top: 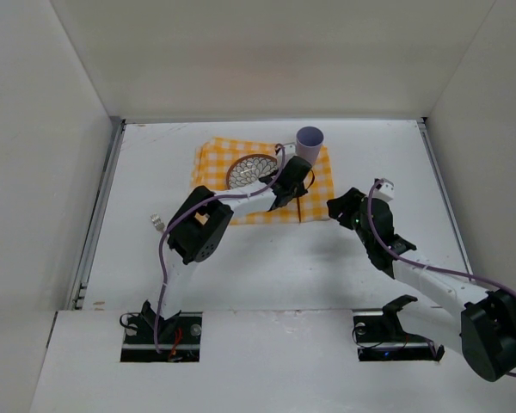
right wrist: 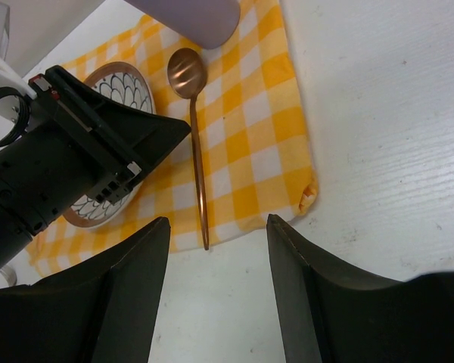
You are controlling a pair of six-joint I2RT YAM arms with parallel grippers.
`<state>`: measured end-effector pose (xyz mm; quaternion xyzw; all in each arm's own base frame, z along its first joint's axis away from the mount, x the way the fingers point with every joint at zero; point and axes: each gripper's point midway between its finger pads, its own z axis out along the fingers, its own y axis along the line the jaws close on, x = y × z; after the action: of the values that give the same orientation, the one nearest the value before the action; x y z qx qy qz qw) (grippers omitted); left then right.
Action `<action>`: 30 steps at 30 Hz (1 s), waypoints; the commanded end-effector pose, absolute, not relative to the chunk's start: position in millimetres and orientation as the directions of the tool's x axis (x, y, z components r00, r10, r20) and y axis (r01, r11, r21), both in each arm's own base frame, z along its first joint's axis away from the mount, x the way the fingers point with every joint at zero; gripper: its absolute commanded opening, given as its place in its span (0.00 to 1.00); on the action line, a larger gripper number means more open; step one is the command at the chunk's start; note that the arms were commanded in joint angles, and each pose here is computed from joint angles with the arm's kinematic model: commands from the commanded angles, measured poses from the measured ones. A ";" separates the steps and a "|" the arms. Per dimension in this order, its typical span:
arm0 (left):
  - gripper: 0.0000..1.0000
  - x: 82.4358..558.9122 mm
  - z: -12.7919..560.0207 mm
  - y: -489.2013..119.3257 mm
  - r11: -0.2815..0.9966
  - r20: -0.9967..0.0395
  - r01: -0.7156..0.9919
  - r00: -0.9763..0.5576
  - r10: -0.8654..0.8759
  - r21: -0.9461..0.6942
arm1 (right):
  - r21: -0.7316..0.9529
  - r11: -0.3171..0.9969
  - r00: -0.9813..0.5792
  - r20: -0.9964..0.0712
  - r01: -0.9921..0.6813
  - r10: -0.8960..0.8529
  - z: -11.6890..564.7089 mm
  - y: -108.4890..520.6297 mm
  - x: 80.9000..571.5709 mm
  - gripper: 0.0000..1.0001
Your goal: Set the dinner table for one person
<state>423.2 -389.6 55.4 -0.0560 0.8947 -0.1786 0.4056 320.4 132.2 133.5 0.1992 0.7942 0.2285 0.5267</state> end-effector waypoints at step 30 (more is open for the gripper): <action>0.36 262.9 82.4 -25.0 0.790 -0.741 -0.552 -0.407 -0.535 -0.268 | 0.591 0.805 -0.364 -0.762 -0.054 0.535 160.2 167.2 321.6 0.43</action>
<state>283.5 -48.1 105.6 -0.2919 0.8288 -0.0093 0.4773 310.5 158.7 122.1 0.1609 0.8125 0.2440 0.5044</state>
